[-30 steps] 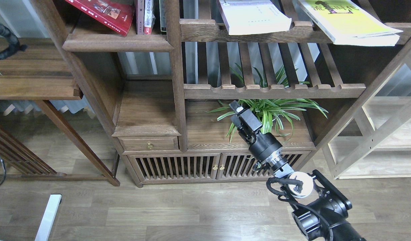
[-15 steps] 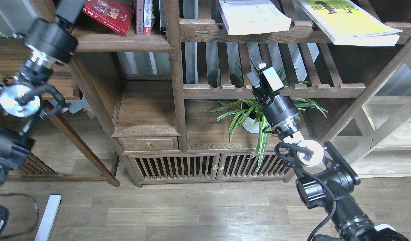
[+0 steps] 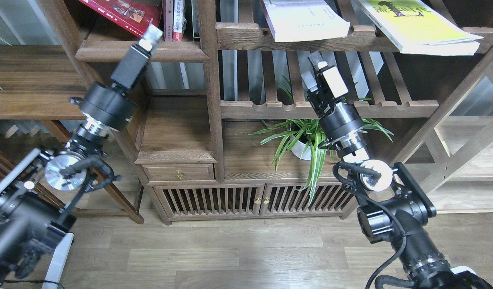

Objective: Organize books on shelf
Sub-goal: 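Withdraw the left gripper from the shelf and raise the right gripper, then reach the right gripper up to the white book on the top shelf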

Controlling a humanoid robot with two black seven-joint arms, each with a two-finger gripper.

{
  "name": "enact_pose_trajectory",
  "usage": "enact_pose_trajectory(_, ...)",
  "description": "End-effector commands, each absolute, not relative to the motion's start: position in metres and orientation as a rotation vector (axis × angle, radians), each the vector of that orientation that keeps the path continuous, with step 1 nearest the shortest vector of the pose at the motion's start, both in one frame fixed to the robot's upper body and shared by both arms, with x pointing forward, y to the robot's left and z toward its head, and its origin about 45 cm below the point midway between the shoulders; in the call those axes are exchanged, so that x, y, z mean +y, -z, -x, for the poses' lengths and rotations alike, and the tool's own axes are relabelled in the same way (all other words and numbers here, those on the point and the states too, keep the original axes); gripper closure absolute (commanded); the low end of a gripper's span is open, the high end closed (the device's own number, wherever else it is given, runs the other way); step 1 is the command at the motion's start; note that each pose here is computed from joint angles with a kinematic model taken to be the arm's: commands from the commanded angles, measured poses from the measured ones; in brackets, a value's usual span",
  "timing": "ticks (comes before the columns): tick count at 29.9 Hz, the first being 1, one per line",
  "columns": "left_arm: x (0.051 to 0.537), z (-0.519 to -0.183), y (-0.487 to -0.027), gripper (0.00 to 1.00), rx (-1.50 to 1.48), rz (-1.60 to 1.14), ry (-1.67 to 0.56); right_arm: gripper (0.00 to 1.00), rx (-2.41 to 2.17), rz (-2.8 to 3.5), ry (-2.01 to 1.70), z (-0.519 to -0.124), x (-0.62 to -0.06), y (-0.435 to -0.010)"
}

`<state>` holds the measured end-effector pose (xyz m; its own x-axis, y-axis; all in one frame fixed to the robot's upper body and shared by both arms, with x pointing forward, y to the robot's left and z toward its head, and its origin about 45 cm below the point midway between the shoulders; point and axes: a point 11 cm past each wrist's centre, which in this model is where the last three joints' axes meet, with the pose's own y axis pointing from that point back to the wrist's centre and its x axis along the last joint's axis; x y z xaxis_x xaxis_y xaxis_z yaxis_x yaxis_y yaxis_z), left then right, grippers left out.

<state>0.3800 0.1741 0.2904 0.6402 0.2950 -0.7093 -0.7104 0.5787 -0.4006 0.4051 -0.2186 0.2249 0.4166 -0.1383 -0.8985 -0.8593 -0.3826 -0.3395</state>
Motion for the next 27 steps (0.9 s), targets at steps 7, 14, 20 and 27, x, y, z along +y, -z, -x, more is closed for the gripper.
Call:
enact_pose_trajectory(7, 0.143, -0.37, -0.271, 0.03, 0.699, 0.687, -0.589, 0.01, 0.79, 1.837, -0.944, -0.425, -0.213, -0.27)
enact_pose_trajectory(14, 0.138, -0.362, -0.255, 0.03, 0.731, 0.627, -0.584, 0.01, 0.866, 1.823, -0.998, -0.43, -0.216, -0.264)
enact_pose_trajectory(20, 0.138, -0.362, -0.256, 0.03, 0.73, 0.626, -0.581, 0.01, 0.981, 1.823, -1.027, -0.441, -0.232, -0.269)
enact_pose_trajectory(27, 0.139, -0.363, -0.256, 0.03, 0.728, 0.628, -0.583, 0.02, 1.048, 1.815, -1.043, -0.452, -0.238, -0.28)
